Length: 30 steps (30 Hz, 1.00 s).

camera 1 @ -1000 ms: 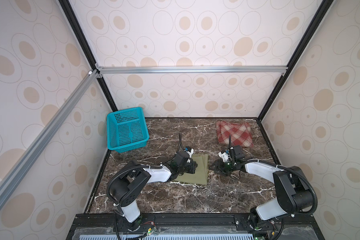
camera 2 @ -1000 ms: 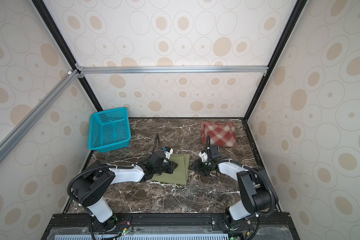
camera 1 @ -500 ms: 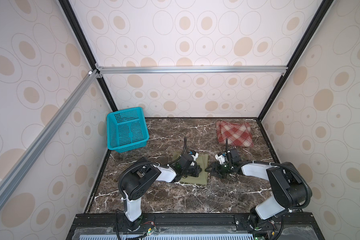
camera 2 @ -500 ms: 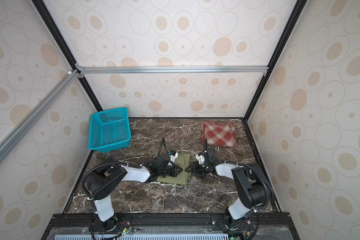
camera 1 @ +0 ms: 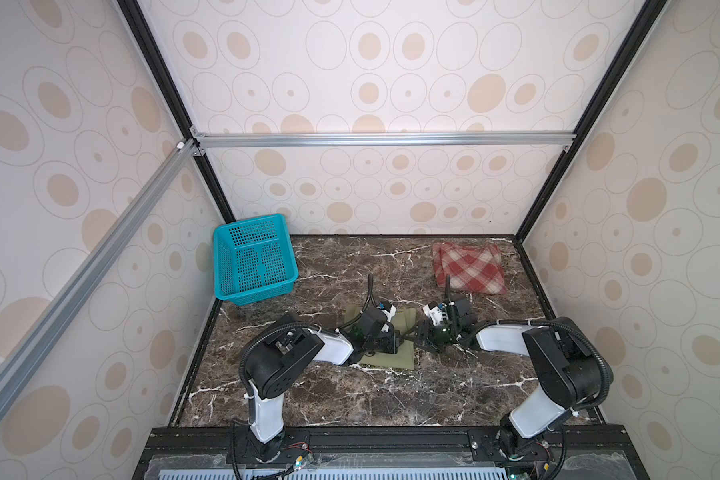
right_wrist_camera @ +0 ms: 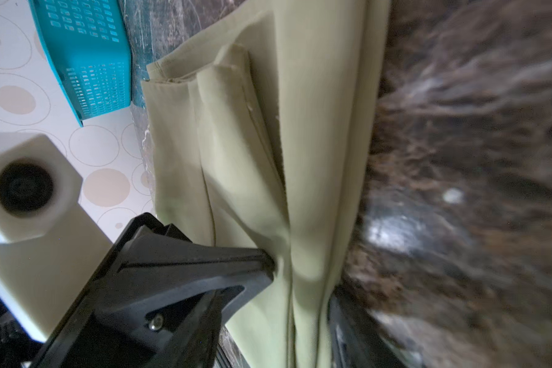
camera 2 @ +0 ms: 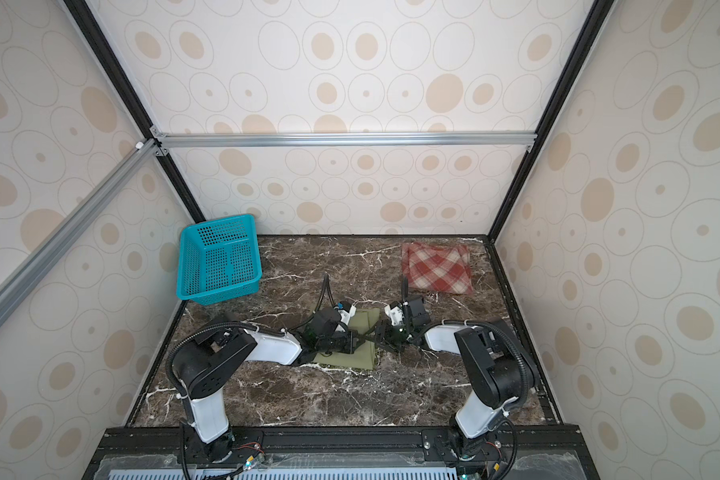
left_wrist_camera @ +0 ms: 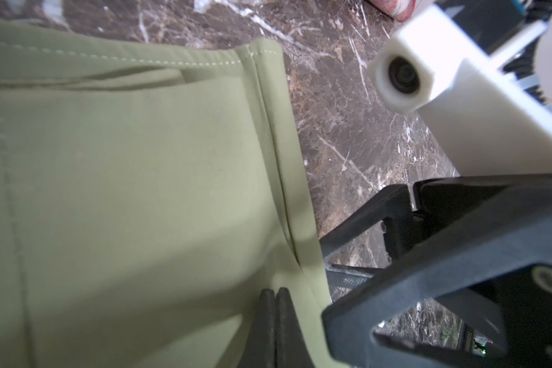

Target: Fold and stack the skirts

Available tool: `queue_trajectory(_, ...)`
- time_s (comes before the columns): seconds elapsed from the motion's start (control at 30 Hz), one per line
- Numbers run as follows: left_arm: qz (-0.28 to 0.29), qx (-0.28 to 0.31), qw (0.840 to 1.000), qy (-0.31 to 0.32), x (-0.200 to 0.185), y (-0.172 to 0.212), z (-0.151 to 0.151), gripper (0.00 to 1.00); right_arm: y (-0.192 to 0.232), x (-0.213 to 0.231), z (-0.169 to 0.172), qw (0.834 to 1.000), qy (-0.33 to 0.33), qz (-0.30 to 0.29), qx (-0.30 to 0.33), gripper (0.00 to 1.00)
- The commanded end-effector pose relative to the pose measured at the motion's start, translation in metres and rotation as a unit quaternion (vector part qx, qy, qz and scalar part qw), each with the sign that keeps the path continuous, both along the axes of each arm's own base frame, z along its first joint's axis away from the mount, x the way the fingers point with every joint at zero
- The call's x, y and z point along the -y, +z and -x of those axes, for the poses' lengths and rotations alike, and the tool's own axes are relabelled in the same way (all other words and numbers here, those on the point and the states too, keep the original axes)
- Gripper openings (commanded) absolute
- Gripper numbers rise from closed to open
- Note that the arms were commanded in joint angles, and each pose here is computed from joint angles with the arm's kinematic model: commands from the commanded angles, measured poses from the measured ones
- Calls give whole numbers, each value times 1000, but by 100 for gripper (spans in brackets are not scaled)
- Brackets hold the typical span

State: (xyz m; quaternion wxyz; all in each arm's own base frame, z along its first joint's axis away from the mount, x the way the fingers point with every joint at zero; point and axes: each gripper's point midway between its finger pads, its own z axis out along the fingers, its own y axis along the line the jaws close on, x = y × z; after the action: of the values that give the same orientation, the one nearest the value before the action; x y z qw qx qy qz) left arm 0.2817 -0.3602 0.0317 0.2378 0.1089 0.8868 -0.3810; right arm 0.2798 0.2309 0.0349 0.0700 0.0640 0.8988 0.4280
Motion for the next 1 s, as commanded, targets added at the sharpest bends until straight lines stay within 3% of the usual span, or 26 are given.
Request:
queue_trajectory(0.0, 2, -2, 1000, -1, 4, -1, 0, 0, -36, 10, 18, 997, -16, 49, -55, 57)
queue_trajectory(0.1, -1, -4, 1000, 0, 3, -3, 1, 0, -37, 8, 17, 997, -16, 44, -57, 54)
queue_trajectory(0.27, -1, -6, 1000, 2, 2, -4, 1, 0, -38, 7, 18, 997, -6, 54, -50, 35)
queue_trajectory(0.33, -2, -6, 1000, 1, 2, -4, 1, 0, -38, 11, 19, 997, -2, 69, -45, 33)
queue_trajectory(0.63, -19, 16, 1000, 10, -3, 13, -5, 0, -21, 26, 26, 993, 15, 116, -22, 56)
queue_trajectory(0.97, -96, 31, 995, 23, -35, 11, -4, 0, -27, 25, 28, 994, 15, 105, -29, 62)
